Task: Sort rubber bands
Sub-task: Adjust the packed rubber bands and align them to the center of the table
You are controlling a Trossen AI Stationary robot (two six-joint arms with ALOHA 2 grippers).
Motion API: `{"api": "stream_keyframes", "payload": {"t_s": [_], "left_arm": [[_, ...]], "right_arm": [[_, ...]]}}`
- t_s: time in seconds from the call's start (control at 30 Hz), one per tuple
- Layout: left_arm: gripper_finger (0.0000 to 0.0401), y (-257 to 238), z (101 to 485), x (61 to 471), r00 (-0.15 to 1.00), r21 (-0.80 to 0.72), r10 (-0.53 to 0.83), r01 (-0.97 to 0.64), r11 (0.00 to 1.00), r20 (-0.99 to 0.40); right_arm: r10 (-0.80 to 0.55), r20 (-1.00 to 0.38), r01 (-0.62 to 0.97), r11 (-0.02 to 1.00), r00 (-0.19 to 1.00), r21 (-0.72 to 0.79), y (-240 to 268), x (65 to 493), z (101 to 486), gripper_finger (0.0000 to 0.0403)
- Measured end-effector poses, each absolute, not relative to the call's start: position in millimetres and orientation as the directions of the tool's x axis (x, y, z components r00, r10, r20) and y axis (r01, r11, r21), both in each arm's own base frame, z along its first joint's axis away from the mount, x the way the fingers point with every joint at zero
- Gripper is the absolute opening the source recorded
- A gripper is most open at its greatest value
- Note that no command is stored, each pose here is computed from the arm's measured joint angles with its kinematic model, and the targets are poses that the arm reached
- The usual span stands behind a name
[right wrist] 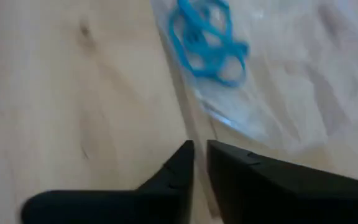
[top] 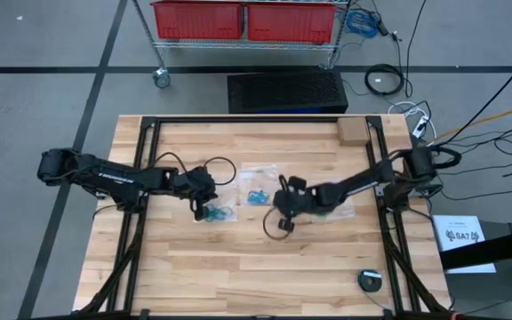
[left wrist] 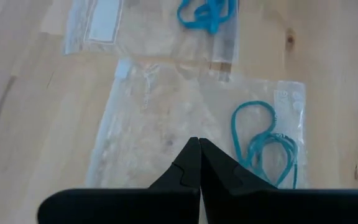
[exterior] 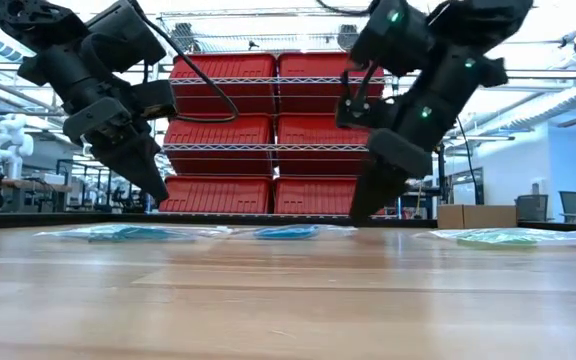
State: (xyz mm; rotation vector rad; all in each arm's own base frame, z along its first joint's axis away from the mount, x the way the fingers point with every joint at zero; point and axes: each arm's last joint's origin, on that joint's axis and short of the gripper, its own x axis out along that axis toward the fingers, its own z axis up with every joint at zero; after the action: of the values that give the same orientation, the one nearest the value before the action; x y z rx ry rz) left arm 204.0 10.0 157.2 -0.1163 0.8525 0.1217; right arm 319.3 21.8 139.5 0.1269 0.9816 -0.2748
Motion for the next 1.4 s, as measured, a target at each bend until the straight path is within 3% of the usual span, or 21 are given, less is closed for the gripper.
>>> {"api": "stream_keyframes", "payload": {"t_s": [0.23,0.4,0.5,0.63,0.93,1.07,1.17,1.4], "left_arm": [[0.0002,10.7,157.0,203.8,0.648,-0.038,0.087,-0.176,0.984,-0.757],[0.0002,10.9,157.0,203.8,0.648,-0.035,0.091,-0.179,0.983,-0.756],[0.0002,10.9,156.9,203.7,0.647,-0.035,0.091,-0.179,0.983,-0.757],[0.0002,10.9,157.0,203.7,0.647,-0.035,0.091,-0.179,0.983,-0.757],[0.0002,10.9,156.9,203.6,0.646,-0.035,0.091,-0.18,0.983,-0.758],[0.0002,10.9,156.8,203.5,0.645,-0.035,0.091,-0.18,0.983,-0.759],[0.0002,10.9,156.8,203.5,0.645,-0.034,0.091,-0.179,0.983,-0.759],[0.0002,11.3,157.0,203.7,0.646,-0.025,0.104,-0.187,0.982,-0.756]], "right_arm": [[-0.386,-0.714,0.382,0.907,0.584,-0.179,45.0,330.7,123.4,0.0135],[-0.454,-0.687,0.46,0.867,0.567,-0.193,39.8,335.8,108.6,0.0221],[-0.465,-0.685,0.463,0.862,0.561,-0.207,39.7,336.9,107.3,0.0244],[-0.482,-0.693,0.456,0.856,0.536,-0.242,42.0,337.7,112.7,0.0233],[-0.664,-0.593,0.527,0.738,0.456,-0.421,43.3,345.7,136.3,0.0125],[-0.577,-0.669,0.473,0.803,0.468,-0.362,45.3,346.3,135.3,0.0099],[-0.473,-0.748,0.412,0.864,0.465,-0.29,47.3,346.7,127.2,0.0106],[-0.531,-0.708,0.462,0.828,0.465,-0.318,40.4,356.4,108.4,0.0185]]}}
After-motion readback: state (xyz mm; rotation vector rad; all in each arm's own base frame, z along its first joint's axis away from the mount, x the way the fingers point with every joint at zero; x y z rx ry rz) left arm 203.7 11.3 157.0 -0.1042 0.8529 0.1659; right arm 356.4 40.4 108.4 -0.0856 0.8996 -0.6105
